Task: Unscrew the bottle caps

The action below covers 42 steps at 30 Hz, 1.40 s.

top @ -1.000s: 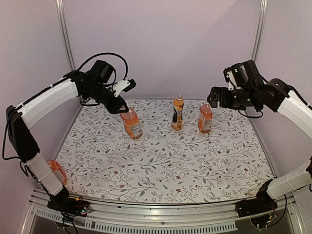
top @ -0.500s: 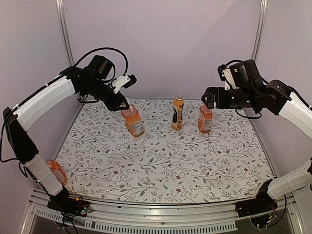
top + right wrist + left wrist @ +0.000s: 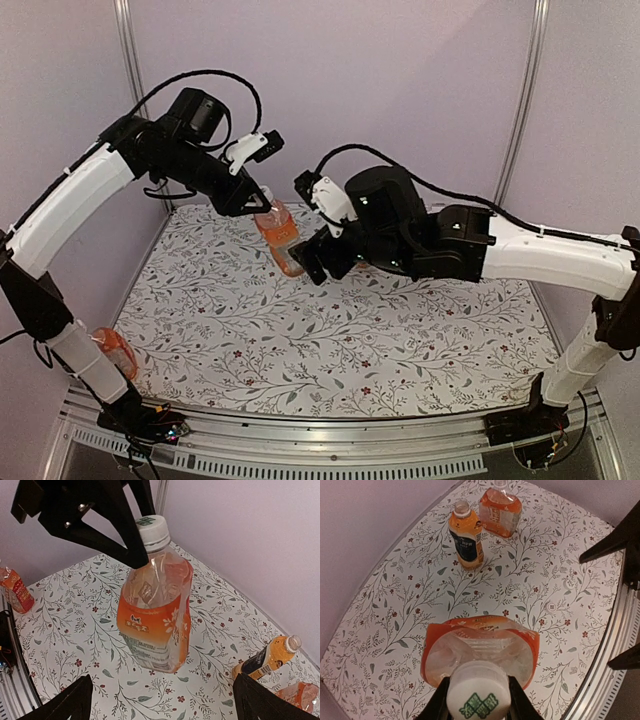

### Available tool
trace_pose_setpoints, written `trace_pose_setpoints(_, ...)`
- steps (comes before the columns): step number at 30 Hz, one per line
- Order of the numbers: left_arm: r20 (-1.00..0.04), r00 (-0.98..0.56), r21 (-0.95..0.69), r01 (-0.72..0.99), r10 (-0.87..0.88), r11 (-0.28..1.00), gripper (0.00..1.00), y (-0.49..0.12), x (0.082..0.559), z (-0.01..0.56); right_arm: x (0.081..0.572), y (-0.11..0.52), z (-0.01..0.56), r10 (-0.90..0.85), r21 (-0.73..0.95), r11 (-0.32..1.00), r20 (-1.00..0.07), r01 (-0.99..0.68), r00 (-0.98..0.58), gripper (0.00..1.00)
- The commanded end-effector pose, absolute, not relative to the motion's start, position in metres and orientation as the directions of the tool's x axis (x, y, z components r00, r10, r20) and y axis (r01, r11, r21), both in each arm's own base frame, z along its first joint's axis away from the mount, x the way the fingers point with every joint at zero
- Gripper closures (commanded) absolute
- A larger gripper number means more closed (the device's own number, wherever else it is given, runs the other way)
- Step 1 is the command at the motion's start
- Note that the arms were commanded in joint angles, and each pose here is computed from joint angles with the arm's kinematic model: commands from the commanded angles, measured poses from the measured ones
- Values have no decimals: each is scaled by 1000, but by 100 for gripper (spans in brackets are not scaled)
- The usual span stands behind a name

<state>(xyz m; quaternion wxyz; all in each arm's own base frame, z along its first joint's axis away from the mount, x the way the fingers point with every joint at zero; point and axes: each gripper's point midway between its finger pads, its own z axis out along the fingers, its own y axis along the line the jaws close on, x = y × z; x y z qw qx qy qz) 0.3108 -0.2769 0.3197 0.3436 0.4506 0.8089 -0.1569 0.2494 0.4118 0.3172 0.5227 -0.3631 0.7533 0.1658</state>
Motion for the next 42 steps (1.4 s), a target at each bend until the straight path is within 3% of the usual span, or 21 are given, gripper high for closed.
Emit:
trace_pose_setpoints(1, -701, -370, 2, 854, 609, 521, 100, -282, 285, 334, 271, 457, 306, -400, -218, 686, -910, -695, -110, 1)
trace_pose_setpoints(10, -723, -384, -39, 853, 575, 521, 100, -284, 276, 346, 299, 466, 267, -389, -231, 783, -906, -578, -166, 4)
trace_pose_setpoints(20, -731, -379, -46, 857, 567, 513, 100, -285, 274, 351, 296, 467, 269, -332, -181, 788, -930, -589, -158, 47)
trace_pose_setpoints(21, -731, -378, -45, 857, 568, 513, 93, -285, 274, 351, 295, 467, 269, -330, -176, 784, -931, -595, -159, 52)
trace_pose_setpoints(23, -734, -374, -43, 859, 567, 511, 62, -285, 273, 352, 291, 468, 274, -316, -158, 774, -935, -612, -158, 62)
trace_pose_setpoints(25, -739, -367, -38, 860, 565, 509, 42, -284, 273, 356, 288, 465, 280, -303, -146, 768, -940, -624, -154, 71)
trace_pose_setpoints(29, -759, -345, -13, 856, 552, 517, 5, -280, 272, 368, 280, 461, 290, -245, -78, 760, -954, -645, -174, 75)
trace_pose_setpoints(30, -766, -334, -3, 857, 550, 516, 1, -279, 271, 373, 278, 461, 292, -238, -67, 754, -955, -654, -177, 75)
trace_pose_setpoints(36, -822, -246, 36, 878, 514, 477, 1, -274, 258, 410, 257, 453, 308, -193, 11, 684, -962, -729, -195, 75)
trace_pose_setpoints(42, -890, -122, 23, 950, 439, 310, 1, -273, 208, 446, 217, 446, 327, -172, 72, 497, -969, -865, -179, 75)
